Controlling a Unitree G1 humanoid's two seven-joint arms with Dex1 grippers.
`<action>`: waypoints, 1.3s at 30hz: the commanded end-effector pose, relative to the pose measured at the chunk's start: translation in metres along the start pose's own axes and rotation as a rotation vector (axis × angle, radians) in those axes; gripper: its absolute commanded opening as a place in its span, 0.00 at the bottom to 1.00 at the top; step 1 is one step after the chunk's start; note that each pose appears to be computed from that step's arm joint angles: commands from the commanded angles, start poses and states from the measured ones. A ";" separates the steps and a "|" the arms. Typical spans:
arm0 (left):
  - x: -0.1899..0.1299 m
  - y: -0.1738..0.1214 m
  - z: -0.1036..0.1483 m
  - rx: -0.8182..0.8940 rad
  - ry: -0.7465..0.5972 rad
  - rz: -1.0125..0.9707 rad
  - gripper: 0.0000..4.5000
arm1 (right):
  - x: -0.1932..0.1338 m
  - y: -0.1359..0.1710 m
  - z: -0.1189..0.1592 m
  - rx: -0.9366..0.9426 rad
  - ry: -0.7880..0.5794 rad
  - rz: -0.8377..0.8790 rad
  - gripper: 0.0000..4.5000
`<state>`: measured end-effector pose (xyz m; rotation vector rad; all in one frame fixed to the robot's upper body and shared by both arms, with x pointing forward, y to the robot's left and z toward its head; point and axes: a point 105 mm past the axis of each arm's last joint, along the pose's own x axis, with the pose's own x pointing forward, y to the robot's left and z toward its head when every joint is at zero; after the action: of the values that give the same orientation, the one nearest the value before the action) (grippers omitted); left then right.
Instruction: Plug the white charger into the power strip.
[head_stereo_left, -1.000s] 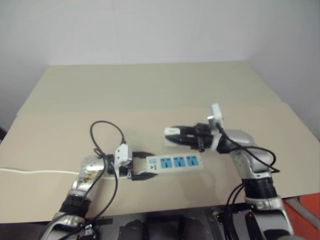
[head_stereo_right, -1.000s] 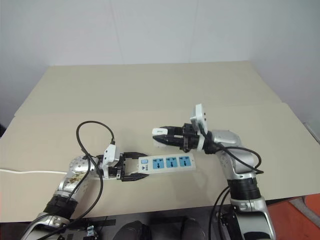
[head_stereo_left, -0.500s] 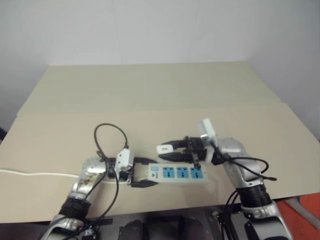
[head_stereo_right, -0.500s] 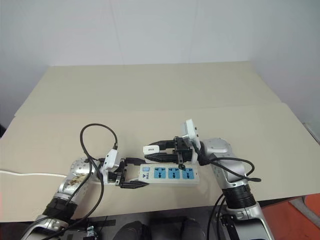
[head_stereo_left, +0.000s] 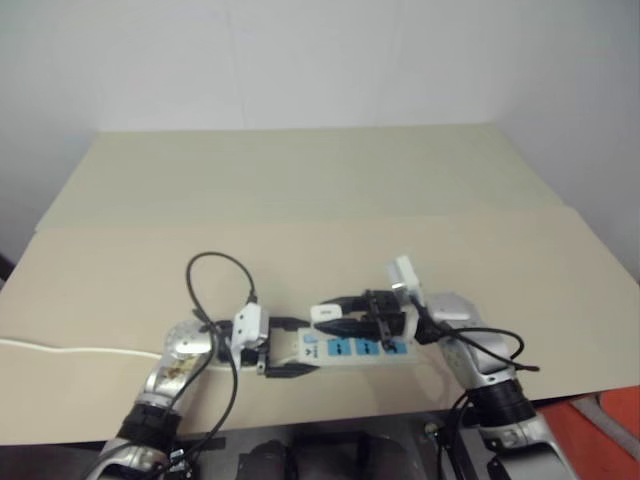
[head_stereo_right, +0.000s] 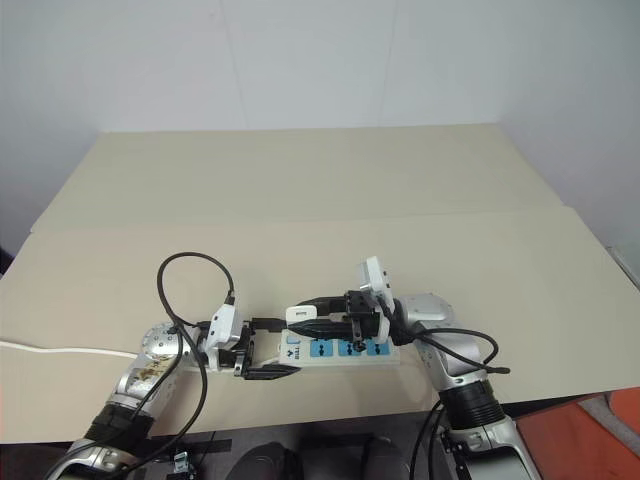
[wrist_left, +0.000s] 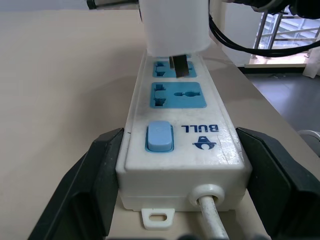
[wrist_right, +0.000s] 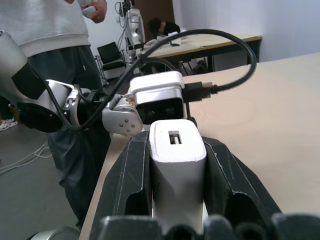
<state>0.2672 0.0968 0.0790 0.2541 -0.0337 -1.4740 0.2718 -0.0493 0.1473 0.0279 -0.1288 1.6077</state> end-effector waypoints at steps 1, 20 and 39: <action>0.000 -0.002 -0.006 -0.019 0.030 0.015 0.72 | -0.001 -0.001 0.006 -0.039 -0.026 0.003 0.26; -0.006 0.003 -0.005 -0.016 0.041 0.030 0.72 | -0.018 -0.019 -0.011 -0.023 -0.029 -0.021 0.26; -0.006 0.004 -0.005 -0.015 0.042 0.044 0.72 | -0.027 -0.012 -0.036 0.043 0.002 -0.053 0.26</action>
<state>0.2678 0.0984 0.0789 0.2520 -0.0198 -1.4645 0.2873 -0.0666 0.1220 0.0562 -0.1361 1.5856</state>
